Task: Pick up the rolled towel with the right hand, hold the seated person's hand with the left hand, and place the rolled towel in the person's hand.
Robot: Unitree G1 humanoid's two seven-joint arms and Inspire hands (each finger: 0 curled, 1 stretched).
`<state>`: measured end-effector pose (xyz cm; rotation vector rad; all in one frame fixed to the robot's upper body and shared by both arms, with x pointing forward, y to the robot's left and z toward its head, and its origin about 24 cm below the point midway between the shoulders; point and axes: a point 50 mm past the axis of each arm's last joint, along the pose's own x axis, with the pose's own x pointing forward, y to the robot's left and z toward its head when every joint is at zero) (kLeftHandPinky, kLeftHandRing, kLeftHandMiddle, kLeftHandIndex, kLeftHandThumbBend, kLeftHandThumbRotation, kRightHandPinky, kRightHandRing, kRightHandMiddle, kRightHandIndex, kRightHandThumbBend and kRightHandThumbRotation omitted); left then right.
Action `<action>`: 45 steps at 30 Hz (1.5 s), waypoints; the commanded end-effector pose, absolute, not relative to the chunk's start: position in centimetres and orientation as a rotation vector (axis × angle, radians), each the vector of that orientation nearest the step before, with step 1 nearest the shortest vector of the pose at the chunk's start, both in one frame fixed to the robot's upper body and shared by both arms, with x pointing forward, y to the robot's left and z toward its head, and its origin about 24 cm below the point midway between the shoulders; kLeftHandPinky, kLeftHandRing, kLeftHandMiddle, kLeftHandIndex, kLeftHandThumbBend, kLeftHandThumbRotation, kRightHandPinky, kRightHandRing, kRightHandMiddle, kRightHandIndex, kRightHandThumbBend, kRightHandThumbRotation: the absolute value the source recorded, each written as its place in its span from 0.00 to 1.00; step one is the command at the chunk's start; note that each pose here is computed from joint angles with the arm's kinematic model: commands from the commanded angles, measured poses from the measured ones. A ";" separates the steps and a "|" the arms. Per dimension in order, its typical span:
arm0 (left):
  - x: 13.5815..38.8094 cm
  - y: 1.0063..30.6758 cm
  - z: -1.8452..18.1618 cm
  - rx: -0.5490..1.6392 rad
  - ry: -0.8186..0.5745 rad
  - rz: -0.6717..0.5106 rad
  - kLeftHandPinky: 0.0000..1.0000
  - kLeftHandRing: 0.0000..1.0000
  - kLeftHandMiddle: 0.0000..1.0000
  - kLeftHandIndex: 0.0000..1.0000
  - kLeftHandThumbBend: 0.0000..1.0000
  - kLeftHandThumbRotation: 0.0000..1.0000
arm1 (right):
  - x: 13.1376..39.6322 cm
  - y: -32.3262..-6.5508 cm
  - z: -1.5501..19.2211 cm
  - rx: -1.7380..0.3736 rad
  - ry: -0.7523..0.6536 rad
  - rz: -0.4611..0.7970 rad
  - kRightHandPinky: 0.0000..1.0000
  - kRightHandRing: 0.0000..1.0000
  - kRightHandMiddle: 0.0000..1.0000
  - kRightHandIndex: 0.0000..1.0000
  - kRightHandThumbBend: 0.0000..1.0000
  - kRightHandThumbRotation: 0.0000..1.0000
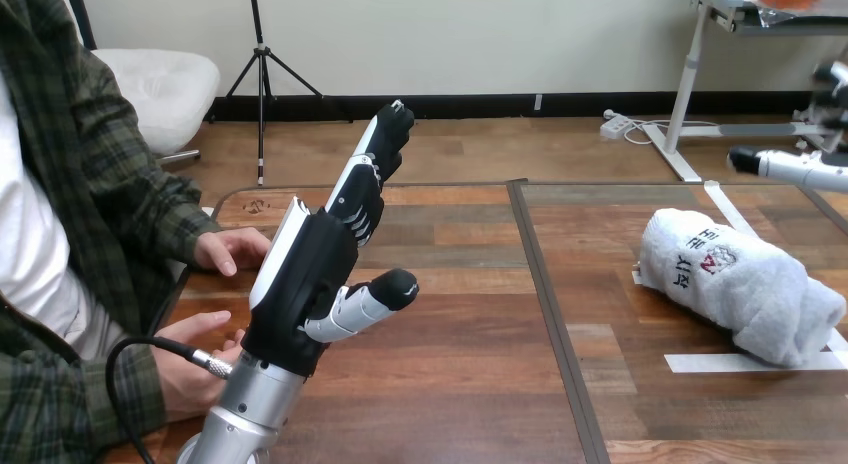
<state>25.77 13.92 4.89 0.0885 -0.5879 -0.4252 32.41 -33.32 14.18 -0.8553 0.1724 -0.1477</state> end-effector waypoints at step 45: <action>23.9 14.1 7.9 0.034 -0.783 -0.440 1.00 1.00 1.00 1.00 1.00 0.81 | 35.6 -33.0 9.4 -1.122 0.694 -0.004 0.84 0.92 0.94 0.97 1.00 0.61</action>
